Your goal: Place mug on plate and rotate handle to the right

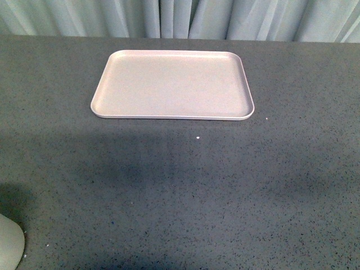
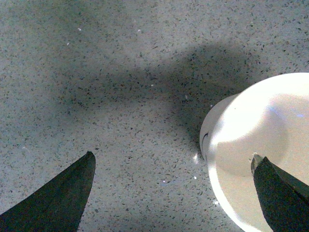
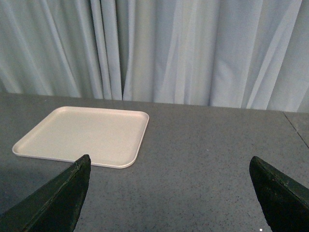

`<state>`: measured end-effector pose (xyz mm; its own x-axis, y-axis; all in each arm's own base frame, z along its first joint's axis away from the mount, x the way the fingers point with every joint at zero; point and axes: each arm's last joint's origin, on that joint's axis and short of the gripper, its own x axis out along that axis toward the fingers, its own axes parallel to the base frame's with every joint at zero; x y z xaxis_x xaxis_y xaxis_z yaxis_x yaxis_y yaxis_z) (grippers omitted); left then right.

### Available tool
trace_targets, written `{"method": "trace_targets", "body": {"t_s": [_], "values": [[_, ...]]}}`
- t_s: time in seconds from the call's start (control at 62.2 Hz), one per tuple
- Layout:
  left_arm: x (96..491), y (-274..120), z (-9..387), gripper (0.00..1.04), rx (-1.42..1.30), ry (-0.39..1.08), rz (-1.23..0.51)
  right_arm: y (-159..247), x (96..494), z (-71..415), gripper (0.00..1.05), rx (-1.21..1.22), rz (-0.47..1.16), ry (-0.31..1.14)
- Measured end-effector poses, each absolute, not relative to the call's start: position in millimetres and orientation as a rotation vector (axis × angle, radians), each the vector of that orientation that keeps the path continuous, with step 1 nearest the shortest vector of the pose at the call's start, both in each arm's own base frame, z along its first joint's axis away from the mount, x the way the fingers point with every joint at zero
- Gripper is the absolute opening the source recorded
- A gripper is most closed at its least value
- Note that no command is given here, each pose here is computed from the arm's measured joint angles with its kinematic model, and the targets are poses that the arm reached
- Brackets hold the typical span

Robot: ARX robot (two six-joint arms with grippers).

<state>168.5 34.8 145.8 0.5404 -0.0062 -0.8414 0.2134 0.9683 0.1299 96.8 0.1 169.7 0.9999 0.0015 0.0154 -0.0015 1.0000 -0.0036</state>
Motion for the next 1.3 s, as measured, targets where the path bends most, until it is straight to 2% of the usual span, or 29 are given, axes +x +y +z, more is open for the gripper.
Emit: {"method": "trace_targets", "body": {"t_s": [0.531,0.675,0.885,1.013,1.303], "values": [[188.7,33.2,126.6,0.94,0.260,1.057,-0.168,0.1,96.8,169.7,0.96,-0.004,0.001,-0.015],[191.1,33.3,122.3,0.73,0.260,1.067,-0.173,0.1,96.8,169.7,0.96,-0.004,0.001,-0.015],[193.0,29.4,119.6,0.23,0.264,1.069,-0.195,0.1,96.8,169.7,0.96,-0.004,0.001,-0.015],[193.1,26.4,119.8,0.04,0.252,1.069,-0.206,0.1,96.8,169.7,0.96,-0.004,0.001,-0.015],[192.2,11.4,129.5,0.02,0.225,1.060,-0.243,0.1,96.8,169.7,0.96,-0.004,0.001,-0.015]]}}
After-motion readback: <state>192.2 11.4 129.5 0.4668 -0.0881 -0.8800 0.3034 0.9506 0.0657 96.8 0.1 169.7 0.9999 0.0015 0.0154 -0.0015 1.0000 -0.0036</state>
